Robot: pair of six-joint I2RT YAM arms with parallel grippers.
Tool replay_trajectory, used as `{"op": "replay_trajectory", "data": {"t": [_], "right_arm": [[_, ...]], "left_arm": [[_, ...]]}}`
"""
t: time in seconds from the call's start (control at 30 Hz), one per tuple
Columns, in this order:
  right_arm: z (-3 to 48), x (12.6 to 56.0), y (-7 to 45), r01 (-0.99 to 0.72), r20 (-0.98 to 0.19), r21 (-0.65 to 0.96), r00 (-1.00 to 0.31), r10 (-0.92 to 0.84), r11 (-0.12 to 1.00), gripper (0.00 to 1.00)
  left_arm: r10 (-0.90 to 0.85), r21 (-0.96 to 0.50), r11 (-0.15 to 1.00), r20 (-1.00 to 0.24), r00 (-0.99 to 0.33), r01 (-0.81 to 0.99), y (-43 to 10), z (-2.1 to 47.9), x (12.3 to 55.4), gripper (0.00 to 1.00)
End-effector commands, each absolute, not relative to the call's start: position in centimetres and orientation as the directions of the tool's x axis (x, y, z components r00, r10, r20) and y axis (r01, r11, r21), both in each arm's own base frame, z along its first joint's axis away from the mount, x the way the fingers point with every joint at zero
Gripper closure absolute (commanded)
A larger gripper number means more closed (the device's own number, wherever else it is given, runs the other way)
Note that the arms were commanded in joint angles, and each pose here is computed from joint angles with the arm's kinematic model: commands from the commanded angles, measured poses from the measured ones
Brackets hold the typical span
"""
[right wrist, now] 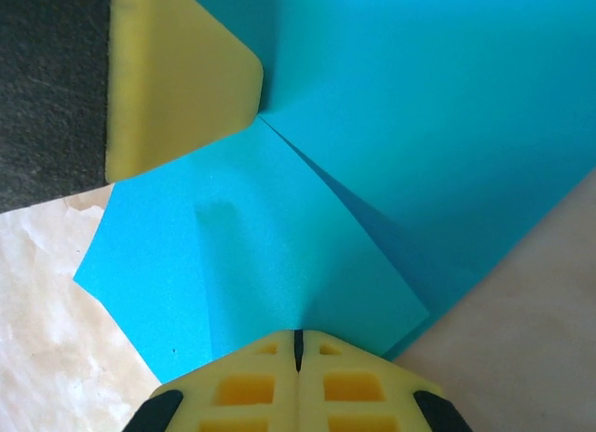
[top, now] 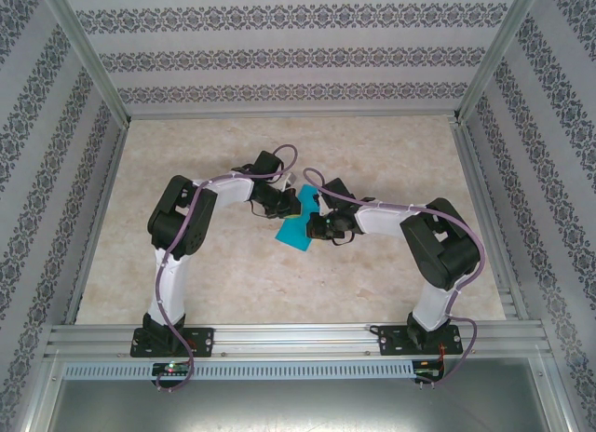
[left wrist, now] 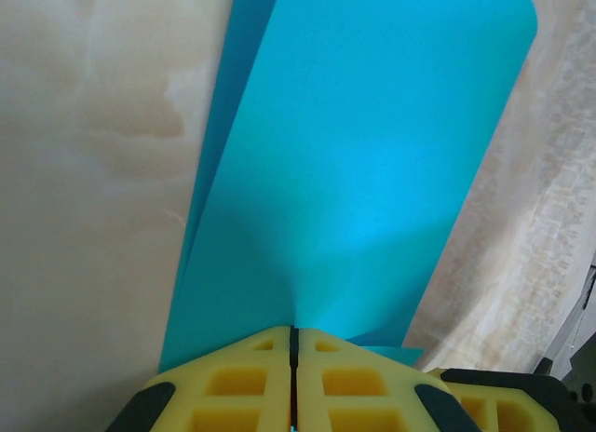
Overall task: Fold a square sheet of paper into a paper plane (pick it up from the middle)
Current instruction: Fold the triangle a second time at the center of the table.
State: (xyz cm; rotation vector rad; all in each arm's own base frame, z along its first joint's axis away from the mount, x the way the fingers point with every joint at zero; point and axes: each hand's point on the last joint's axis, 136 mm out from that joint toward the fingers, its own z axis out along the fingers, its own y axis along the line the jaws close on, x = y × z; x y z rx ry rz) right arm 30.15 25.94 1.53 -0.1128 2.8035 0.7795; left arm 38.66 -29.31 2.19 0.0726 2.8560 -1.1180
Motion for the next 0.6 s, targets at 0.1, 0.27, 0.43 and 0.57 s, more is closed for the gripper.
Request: {"op": "replay_trajectory", "data": {"t": [0.1,0.27,0.43,0.57], "right_arm": [[-1.5,27.6,23.5,-0.096,-0.138,0.383,-0.989,-0.046,0.919,1.0],[0.4,28.5,24.2,-0.099,-0.183,0.426,-0.983,-0.022,0.899,0.95],[4.0,29.9,25.8,-0.115,-0.245,0.528,-0.969,0.021,0.842,0.91],[6.5,30.3,27.4,-0.129,-0.255,0.622,-0.966,0.044,0.773,0.9]], "left_arm": [[0.006,-0.596,0.801,-0.091,-0.996,0.059,-27.4,-0.2,39.7,0.9],[0.027,-0.581,0.813,-0.051,-0.998,0.052,-26.8,-1.8,38.2,0.9],[0.032,-0.578,0.815,-0.013,-0.999,0.033,-26.5,-3.3,36.9,0.9],[0.033,-0.58,0.814,-0.003,-0.999,0.028,-26.5,-3.7,36.5,0.9]]}}
